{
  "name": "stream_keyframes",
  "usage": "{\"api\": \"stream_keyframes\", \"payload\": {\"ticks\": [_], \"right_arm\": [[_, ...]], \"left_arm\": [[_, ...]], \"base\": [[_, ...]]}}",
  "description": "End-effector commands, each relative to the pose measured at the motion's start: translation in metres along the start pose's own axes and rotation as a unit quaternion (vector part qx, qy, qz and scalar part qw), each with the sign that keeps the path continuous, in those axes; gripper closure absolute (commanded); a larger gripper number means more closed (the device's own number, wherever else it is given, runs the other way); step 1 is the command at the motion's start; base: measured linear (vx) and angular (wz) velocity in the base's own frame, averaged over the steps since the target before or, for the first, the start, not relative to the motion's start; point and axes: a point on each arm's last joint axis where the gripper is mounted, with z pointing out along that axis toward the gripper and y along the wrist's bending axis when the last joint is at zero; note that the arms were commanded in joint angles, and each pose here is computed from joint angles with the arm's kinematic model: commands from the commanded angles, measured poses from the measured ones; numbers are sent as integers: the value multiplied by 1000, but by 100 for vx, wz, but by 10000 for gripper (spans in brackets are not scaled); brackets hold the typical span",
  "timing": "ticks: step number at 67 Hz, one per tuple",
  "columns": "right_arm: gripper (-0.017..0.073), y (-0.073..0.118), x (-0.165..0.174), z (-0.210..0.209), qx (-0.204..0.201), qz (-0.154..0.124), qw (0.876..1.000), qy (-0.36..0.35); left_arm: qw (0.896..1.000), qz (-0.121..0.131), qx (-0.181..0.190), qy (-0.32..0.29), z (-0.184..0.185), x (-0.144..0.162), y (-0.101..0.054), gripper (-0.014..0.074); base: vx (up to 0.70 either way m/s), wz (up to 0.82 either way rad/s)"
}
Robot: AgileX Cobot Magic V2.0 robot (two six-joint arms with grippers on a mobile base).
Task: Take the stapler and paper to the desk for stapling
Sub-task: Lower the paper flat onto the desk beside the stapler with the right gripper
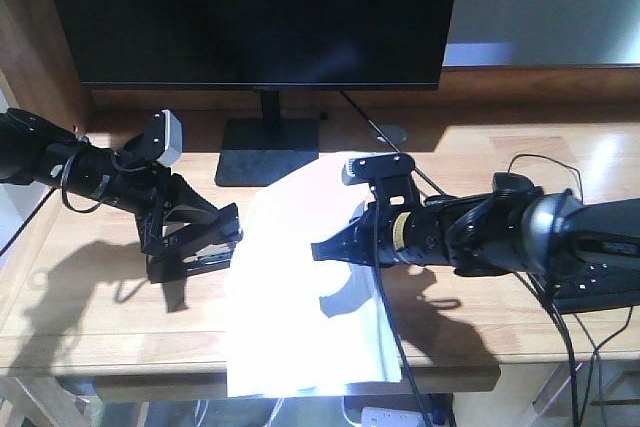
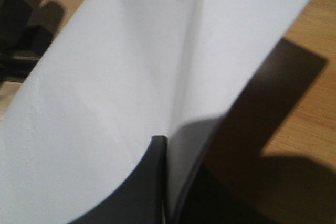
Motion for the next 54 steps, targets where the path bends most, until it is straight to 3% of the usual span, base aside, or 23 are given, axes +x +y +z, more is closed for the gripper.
{"api": "stream_keyframes", "payload": {"ticks": [1,32,43,54], "right_arm": [[564,3,-16,-4,-6,5,1000,-25],[564,-23,-10,8,48,22,999,-10],[564,-22,-9,9,43,19,999,-9],[564,-17,-5,14,8,20,1000,-1]], "left_arm": [[999,13,-13,-37,-15,-28,-1,600],[999,13,-13,-37,-15,-28,-1,600],[999,13,-13,-37,-15,-28,-1,600],[999,13,-13,-37,-15,-28,-1,600]], "base": [[0,0],[0,0],[0,0],[0,0]]}}
